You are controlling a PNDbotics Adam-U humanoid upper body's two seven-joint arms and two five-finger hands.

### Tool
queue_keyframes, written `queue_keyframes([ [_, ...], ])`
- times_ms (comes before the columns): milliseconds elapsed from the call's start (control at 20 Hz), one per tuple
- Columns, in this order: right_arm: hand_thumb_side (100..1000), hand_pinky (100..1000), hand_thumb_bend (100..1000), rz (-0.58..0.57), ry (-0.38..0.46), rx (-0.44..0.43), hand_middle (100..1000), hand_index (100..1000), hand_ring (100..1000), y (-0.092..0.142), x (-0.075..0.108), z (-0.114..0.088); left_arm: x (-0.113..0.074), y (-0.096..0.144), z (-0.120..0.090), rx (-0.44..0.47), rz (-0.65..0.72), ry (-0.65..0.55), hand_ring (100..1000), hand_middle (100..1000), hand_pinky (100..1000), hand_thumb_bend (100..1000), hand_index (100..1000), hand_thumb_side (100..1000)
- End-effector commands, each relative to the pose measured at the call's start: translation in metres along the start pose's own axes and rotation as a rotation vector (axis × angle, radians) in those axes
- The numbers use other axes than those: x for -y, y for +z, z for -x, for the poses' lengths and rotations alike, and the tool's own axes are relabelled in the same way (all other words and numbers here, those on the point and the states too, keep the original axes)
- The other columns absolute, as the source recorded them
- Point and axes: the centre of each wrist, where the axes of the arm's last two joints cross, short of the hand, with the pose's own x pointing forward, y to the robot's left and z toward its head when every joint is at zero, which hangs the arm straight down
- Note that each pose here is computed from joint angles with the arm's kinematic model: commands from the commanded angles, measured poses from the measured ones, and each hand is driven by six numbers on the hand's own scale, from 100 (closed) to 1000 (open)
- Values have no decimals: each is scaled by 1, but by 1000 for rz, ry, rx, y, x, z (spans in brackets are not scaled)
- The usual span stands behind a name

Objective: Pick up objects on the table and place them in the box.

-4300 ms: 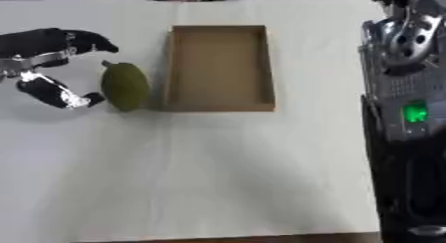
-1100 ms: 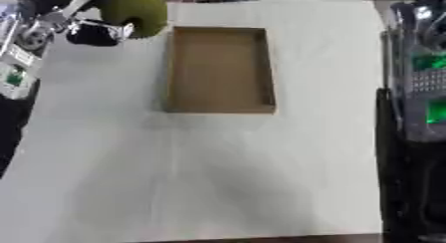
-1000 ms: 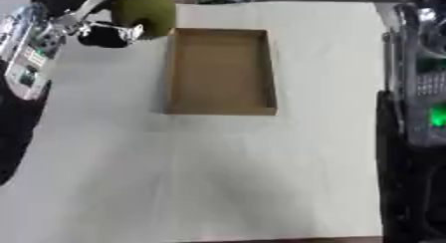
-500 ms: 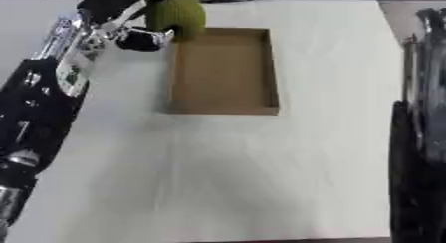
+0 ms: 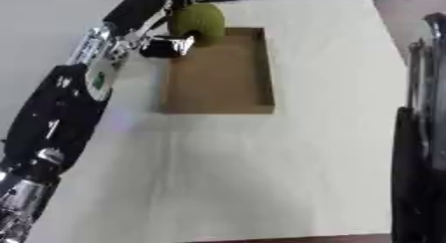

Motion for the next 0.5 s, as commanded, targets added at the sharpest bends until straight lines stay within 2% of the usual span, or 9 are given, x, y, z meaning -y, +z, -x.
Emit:
queue_keyframes([
  [50, 562, 672, 100, 3, 8, 27, 569, 718, 334, -4, 2, -5, -8, -4, 1, 33, -6, -20, 618, 589, 634, 100, 771, 193],
  [100, 562, 672, 100, 5, 8, 26, 568, 717, 334, -4, 3, -4, -7, -2, 2, 37, 9, -20, 713, 675, 708, 100, 842, 214],
  [200, 563, 672, 100, 7, 9, 25, 568, 717, 334, -4, 3, -4, -3, 0, 4, 51, 55, -34, 809, 788, 789, 100, 920, 330],
  [250, 563, 671, 100, 9, 9, 24, 568, 717, 334, -4, 3, -4, -1, 2, 5, 59, 83, -44, 821, 802, 803, 100, 933, 345],
  [300, 564, 671, 100, 10, 8, 23, 568, 717, 334, -3, 3, -4, 0, 3, 6, 68, 106, -54, 864, 851, 842, 100, 970, 419],
  [400, 564, 671, 100, 12, 7, 23, 568, 716, 334, -3, 3, -4, 1, 5, 8, 81, 147, -73, 874, 862, 853, 100, 979, 444],
  [450, 565, 671, 100, 12, 7, 23, 568, 716, 334, -3, 3, -4, 0, 5, 9, 85, 158, -83, 919, 911, 896, 192, 1000, 560],
  [500, 565, 671, 100, 13, 7, 22, 568, 716, 334, -3, 3, -4, 0, 6, 10, 89, 164, -94, 920, 911, 898, 220, 1000, 587],
])
